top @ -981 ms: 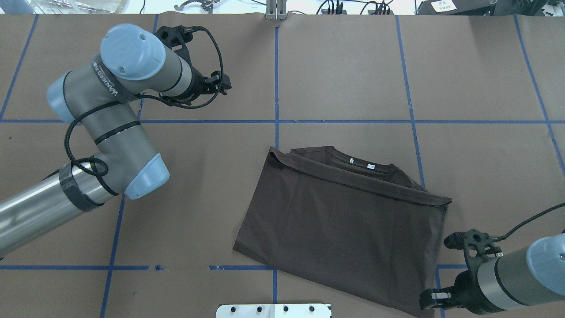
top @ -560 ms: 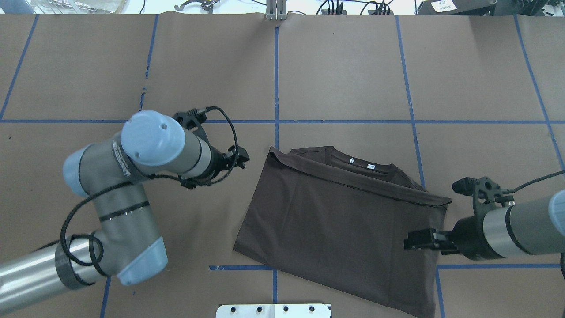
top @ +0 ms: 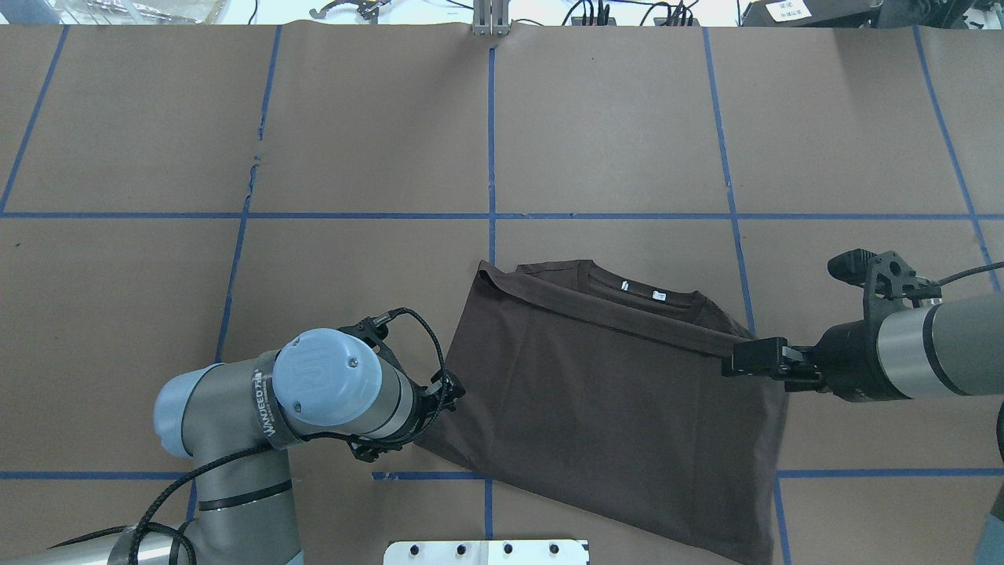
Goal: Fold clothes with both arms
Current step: 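Hold the shirt edge with the right gripper while the left gripper reaches the near corner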
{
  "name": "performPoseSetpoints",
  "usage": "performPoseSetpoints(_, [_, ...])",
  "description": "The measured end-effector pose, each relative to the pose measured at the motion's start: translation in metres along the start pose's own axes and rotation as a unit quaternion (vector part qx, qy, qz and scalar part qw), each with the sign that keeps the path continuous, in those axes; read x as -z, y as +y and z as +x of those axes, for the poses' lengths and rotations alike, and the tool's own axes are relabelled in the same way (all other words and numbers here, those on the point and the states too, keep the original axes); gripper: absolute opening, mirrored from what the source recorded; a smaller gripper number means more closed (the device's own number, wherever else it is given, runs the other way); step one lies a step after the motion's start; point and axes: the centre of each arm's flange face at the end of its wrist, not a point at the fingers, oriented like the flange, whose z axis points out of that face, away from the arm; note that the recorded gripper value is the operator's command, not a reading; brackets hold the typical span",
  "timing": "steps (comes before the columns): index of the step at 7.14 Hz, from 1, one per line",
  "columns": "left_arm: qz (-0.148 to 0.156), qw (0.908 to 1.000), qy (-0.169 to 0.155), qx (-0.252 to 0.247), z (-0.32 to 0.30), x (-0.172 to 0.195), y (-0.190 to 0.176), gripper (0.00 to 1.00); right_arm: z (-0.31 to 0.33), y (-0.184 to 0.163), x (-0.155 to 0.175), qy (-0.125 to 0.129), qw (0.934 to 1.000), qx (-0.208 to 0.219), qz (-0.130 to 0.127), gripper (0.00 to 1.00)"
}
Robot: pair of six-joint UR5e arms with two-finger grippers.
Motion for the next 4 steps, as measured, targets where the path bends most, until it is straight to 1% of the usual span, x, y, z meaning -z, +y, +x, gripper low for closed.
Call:
performPoseSetpoints(3, [-0.002,1.0,-0.007,0.003,-0.0018,-0.0113,0.0109,0.89,0.0009,-0.0032,-0.0034,0.002,1.0,-0.003,0.002,1.0])
performPoseSetpoints(4, [-0.001,1.0,-0.006,0.003,-0.0003,-0.0134,0.0111,0.86,0.0002,-0.0043,-0.0051,0.002,1.0,-0.003,0.002,1.0])
